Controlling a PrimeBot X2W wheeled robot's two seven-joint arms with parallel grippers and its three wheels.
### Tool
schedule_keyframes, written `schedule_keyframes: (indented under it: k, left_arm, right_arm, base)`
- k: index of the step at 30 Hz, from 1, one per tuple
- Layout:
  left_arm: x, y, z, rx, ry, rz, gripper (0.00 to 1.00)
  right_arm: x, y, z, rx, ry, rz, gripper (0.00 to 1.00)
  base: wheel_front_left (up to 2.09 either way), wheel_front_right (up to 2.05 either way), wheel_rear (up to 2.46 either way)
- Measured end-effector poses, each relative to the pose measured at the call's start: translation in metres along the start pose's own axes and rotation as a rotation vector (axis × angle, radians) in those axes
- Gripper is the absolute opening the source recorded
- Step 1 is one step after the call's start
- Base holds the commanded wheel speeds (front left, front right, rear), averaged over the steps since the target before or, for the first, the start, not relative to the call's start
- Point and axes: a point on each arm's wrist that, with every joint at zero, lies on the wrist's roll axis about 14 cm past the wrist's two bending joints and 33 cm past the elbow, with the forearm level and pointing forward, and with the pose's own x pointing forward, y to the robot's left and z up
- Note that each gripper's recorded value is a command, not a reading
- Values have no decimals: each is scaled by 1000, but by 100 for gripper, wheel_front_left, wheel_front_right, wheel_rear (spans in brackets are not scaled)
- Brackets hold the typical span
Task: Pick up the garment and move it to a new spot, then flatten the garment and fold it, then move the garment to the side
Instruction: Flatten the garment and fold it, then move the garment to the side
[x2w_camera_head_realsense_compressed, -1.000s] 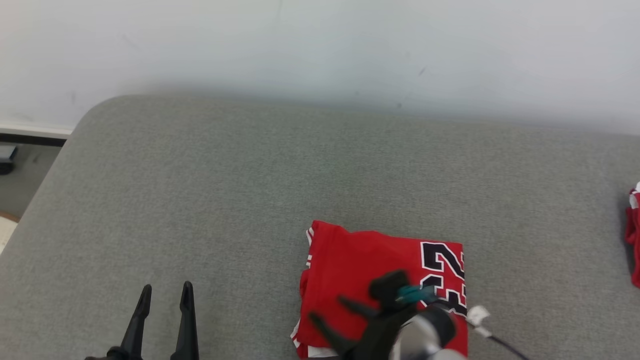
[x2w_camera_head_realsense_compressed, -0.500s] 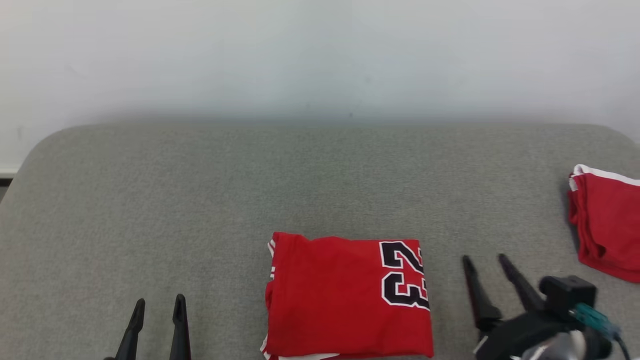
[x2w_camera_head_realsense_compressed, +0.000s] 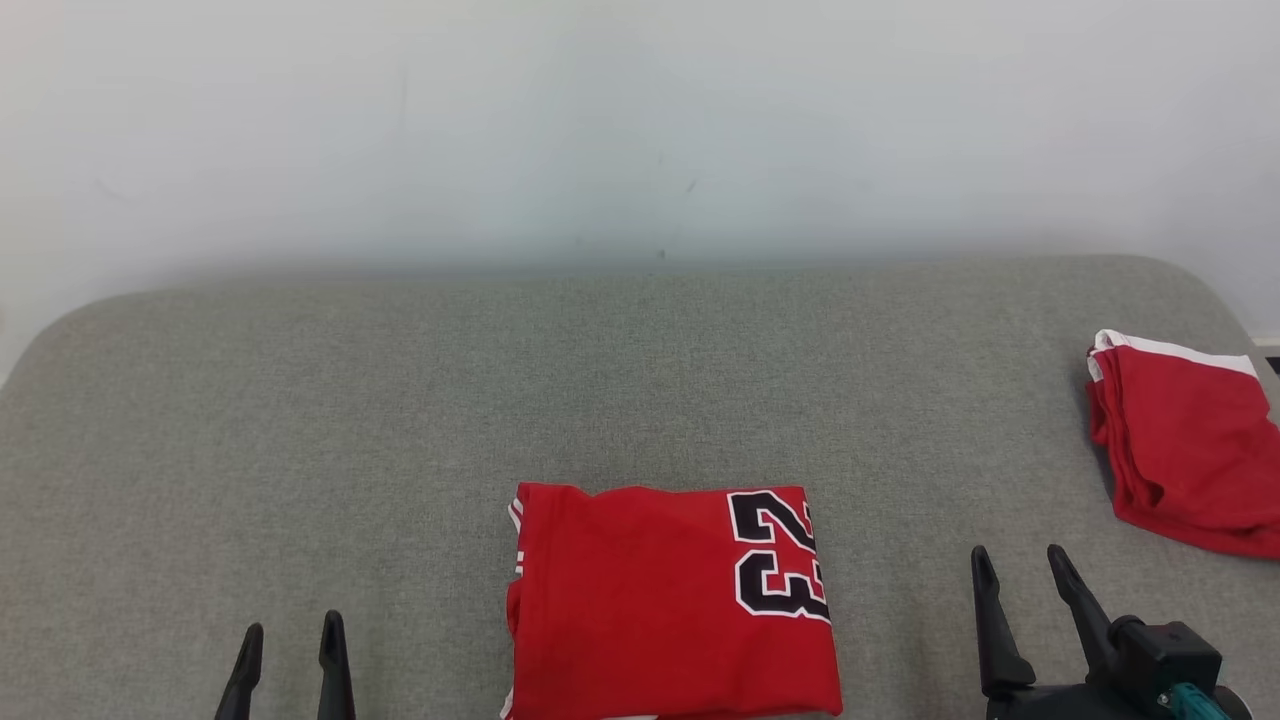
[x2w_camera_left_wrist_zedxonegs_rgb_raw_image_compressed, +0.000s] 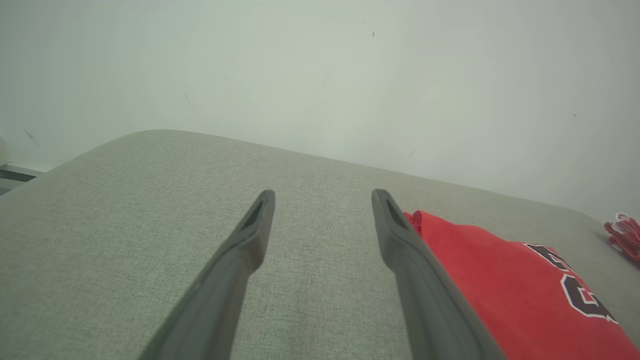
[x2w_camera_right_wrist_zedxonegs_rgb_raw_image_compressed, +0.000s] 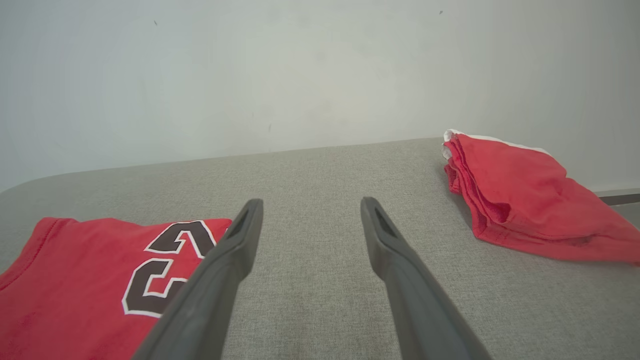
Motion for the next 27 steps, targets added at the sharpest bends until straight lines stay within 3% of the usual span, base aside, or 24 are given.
schedule_keyframes:
  k: [27]
  left_arm:
    - [-7, 0, -3, 39, 16, -13, 100]
  right_arm:
    - [7, 20, -12, -14, 43, 63, 100]
  base:
    - [0, 0, 0]
